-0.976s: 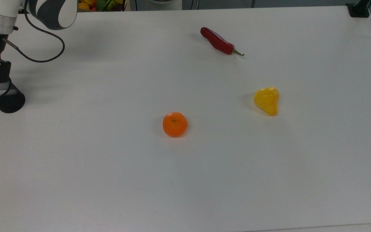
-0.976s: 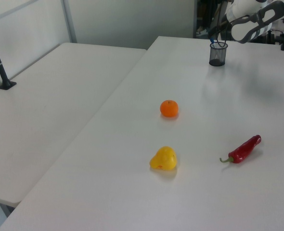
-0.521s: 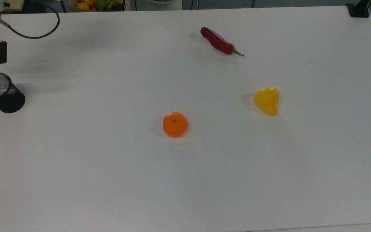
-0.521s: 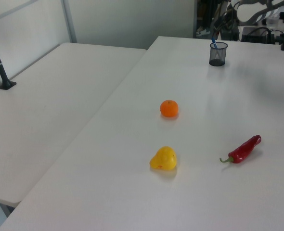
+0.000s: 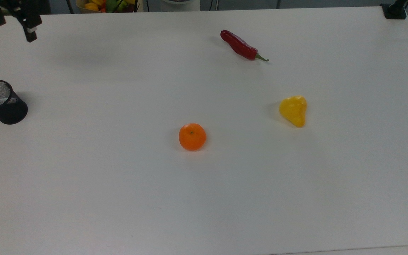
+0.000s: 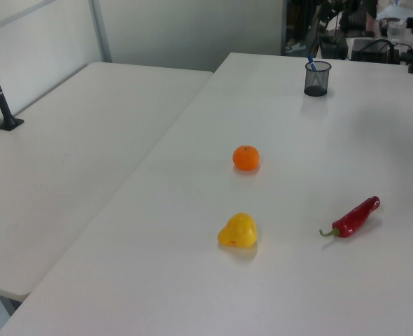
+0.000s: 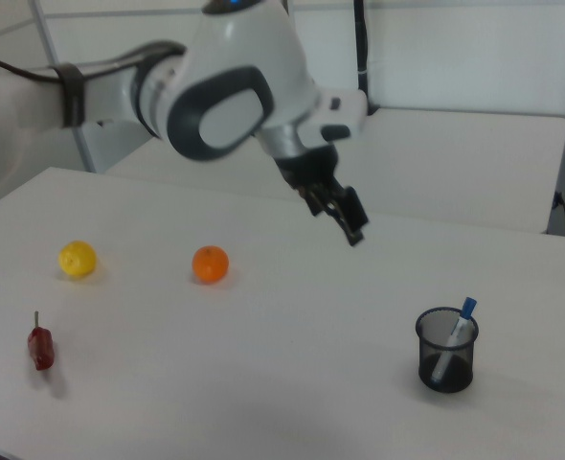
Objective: Place marker
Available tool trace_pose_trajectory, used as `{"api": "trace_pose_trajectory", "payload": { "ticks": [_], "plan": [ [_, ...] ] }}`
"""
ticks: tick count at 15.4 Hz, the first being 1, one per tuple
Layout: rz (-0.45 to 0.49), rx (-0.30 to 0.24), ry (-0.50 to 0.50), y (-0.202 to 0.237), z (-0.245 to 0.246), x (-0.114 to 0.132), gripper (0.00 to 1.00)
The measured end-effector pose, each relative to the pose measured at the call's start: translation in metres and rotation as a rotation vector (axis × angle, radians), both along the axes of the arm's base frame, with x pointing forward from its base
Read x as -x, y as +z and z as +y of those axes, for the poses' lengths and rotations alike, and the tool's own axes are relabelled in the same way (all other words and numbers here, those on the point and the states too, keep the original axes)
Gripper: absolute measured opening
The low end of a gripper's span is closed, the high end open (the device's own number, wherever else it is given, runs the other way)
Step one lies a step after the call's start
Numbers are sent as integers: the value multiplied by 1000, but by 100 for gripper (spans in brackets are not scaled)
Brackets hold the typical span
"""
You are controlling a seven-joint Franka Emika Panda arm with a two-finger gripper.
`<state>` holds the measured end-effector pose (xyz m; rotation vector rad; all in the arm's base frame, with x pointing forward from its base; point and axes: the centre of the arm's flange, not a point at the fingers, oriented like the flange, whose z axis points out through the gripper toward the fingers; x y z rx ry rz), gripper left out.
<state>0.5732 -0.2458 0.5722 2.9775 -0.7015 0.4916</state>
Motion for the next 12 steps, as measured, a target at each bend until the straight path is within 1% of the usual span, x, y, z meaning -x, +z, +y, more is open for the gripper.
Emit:
{"api": "trace_pose_trajectory", "payload": {
  "ticks": [2,5,7,9,12],
  "plan": [
    [37,-47,-5,27,30,2,100],
    [91,-89,49,58,81,12,100],
    [119,-106,83,74,116,21,100],
    [127,-109,119,85,149,25,100],
    [157,-132,196,85,199,24,100]
  ]
}}
